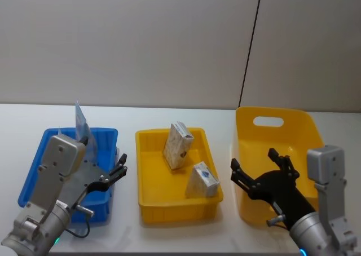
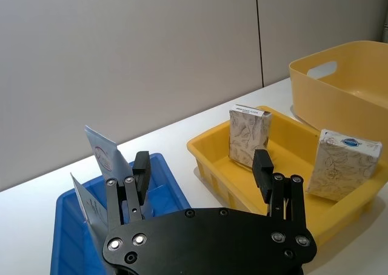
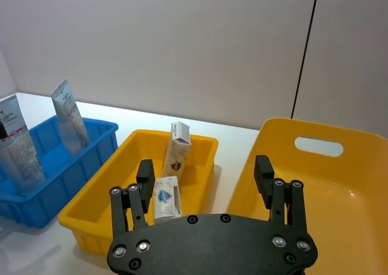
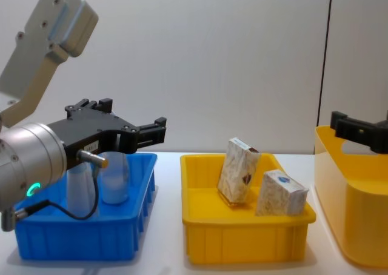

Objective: Bimanual collaborative sorting of washing and personal care products

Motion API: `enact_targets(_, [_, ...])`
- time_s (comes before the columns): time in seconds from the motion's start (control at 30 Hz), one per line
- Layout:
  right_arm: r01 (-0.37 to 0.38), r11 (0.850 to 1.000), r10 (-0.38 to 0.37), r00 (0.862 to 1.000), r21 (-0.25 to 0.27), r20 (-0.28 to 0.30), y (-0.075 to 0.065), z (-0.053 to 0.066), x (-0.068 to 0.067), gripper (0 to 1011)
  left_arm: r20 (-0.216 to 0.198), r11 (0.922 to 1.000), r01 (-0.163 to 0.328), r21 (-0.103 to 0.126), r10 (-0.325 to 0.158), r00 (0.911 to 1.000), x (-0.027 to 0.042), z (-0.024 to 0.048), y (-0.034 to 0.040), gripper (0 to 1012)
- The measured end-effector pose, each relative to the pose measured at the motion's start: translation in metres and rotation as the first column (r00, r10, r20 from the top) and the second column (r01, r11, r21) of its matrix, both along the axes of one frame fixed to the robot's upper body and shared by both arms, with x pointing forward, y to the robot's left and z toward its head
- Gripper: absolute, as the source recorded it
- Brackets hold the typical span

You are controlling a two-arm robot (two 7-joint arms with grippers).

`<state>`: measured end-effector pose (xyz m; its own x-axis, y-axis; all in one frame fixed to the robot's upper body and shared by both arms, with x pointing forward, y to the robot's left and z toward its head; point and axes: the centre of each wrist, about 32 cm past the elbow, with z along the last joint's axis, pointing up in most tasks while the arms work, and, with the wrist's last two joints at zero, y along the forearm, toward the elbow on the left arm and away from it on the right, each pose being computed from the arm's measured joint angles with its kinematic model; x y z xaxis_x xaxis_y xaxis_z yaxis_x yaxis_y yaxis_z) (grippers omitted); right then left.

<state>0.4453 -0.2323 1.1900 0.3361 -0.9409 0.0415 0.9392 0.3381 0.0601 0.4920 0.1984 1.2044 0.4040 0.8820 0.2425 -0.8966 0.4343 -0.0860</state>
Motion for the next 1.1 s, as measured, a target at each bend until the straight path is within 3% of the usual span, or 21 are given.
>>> enact_targets(0.67, [-0.01,0.999,0.008,0.999,-0.041,-0.049,0.041,0.018,0.019,1004,0.0,1.0,0.0,0.0,0.0,1.0,0.0,0.0,0.0,1001])
enact_targets(1.1, [-0.011,0.997,-0.002,0.985,-0.072,-0.174,0.06,0.029,0.032,1004,0.0,1.0,0.0,0.0,0.0,1.0,0.0,0.0,0.0,1001])
